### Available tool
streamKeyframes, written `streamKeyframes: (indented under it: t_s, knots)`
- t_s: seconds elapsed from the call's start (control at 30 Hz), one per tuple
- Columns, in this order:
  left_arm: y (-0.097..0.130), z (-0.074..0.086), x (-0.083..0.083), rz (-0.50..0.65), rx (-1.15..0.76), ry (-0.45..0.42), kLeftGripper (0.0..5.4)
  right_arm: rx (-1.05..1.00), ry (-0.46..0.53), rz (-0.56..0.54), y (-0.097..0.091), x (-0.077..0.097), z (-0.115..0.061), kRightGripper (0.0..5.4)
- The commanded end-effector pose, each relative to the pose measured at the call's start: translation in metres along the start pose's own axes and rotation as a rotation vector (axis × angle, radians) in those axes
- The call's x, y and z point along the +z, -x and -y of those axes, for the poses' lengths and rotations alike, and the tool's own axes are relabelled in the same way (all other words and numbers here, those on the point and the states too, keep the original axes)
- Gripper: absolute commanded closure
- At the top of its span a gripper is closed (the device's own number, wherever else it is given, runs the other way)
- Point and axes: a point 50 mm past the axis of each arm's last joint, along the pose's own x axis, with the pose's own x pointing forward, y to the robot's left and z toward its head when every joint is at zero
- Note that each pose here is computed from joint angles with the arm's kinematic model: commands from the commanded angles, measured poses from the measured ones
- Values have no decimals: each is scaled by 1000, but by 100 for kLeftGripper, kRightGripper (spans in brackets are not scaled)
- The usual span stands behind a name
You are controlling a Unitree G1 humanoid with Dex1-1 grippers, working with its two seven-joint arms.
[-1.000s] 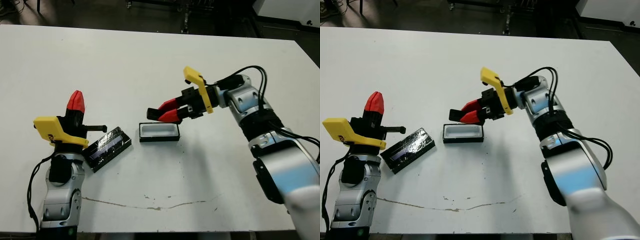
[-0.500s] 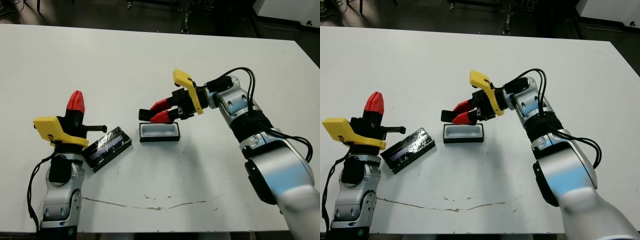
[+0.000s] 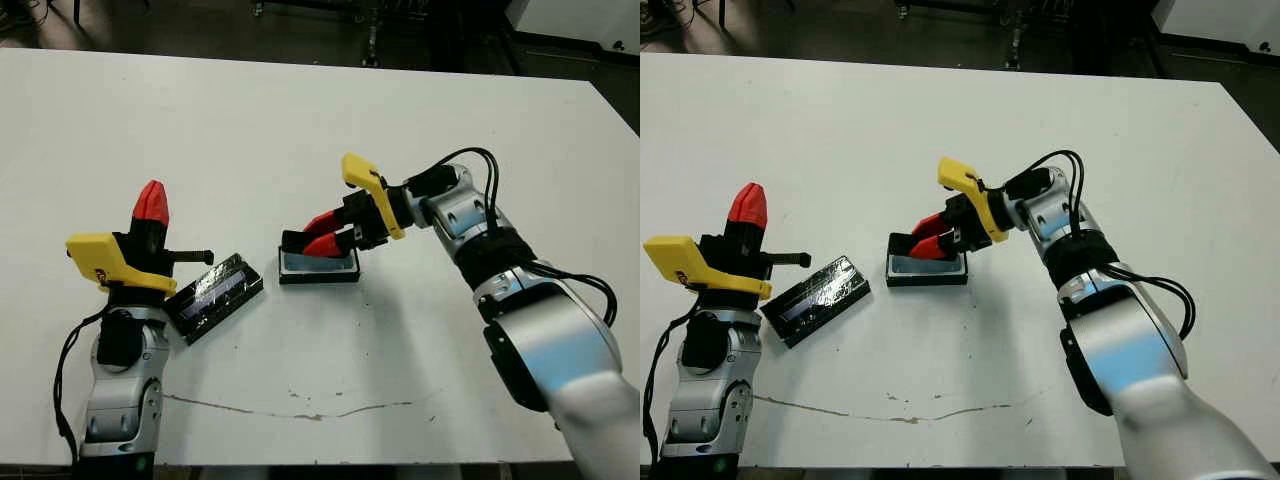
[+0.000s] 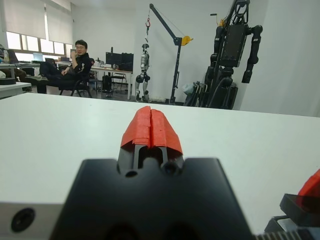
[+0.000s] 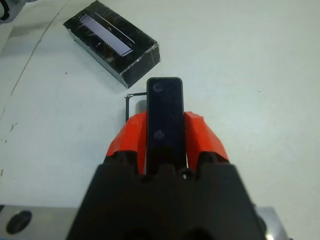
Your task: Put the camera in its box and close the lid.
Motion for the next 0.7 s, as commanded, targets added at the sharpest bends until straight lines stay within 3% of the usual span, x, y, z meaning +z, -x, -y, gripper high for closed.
streamKeyframes:
  t_s: [0.03,0.7]
  knots:
    - [2,-2,-3,-20,-2,-4,540,14,-16,-5,-2,-9,-3,371]
    - [3,-2,-3,-21,1,8,540,34,0,-51,-2,-21,-7,371]
